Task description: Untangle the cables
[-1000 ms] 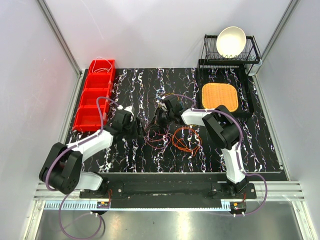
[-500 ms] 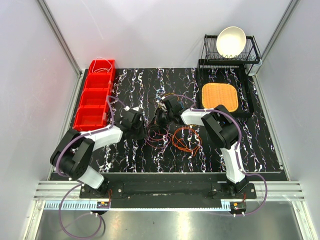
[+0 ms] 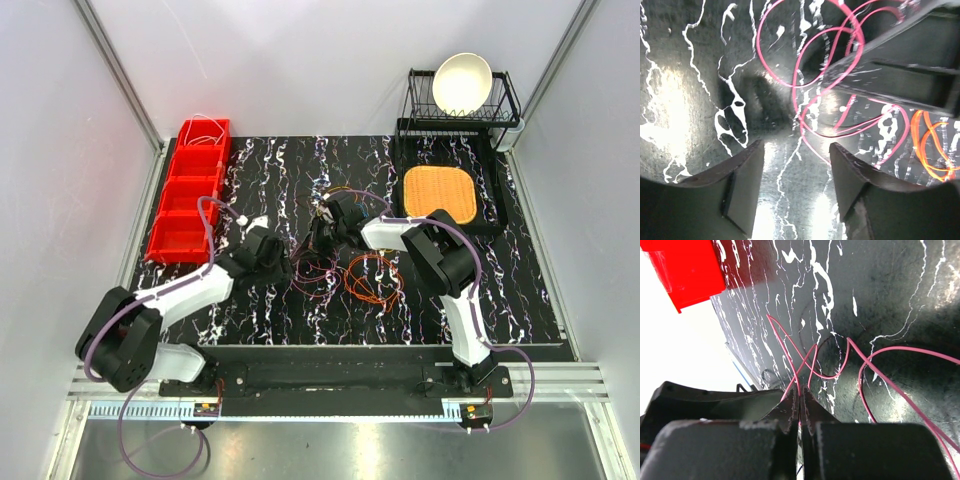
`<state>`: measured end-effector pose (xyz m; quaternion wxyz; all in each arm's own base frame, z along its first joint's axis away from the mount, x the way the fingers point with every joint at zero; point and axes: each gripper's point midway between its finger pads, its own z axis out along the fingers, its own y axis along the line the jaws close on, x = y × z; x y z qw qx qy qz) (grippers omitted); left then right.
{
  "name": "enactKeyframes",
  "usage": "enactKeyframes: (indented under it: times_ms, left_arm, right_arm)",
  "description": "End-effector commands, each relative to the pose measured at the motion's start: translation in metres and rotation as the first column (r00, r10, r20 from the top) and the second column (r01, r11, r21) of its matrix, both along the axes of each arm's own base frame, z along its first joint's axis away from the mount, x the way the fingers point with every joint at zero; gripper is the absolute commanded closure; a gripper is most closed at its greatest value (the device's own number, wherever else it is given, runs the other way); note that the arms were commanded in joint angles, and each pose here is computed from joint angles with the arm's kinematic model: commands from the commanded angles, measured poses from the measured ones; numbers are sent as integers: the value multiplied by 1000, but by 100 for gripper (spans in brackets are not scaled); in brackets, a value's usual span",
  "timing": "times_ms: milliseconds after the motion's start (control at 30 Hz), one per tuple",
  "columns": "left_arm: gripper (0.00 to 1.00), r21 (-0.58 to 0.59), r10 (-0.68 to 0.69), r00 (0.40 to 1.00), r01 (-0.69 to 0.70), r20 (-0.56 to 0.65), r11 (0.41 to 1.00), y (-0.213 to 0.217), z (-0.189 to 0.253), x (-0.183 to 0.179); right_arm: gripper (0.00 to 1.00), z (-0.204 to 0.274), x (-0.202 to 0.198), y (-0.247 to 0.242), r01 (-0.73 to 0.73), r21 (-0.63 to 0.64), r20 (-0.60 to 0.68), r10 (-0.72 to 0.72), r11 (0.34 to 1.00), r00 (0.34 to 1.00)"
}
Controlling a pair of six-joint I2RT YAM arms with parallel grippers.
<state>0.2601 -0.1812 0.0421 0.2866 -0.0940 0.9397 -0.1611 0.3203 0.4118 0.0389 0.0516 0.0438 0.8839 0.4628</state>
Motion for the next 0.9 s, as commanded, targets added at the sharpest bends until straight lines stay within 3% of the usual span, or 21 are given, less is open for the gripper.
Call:
enactKeyframes:
  times_ms: [0, 267, 600, 700, 867]
  left_arm:
    - [37, -16, 2, 997, 0, 80, 1000, -5, 15, 13]
    - [37, 22, 14, 1000, -14, 11, 1000, -19, -6, 23]
    - [38, 71, 21, 1000, -23, 23, 997, -26, -4, 27]
    - [43, 100, 37, 999, -37, -6, 994, -23, -11, 25]
    - [61, 157, 57, 997, -49, -46, 986, -23, -20, 25]
  right_arm:
    - [100, 15, 9, 10, -12, 39, 46, 10, 999, 999]
    - [100, 16, 9, 9, -1, 41, 34, 0, 999, 999]
    - [100, 15, 8, 10, -5, 47, 34, 3, 999, 999]
    - [100, 16, 8, 10, -7, 50, 35, 5, 999, 999]
    - [100, 17, 7, 12, -10, 62, 30, 8, 998, 1000]
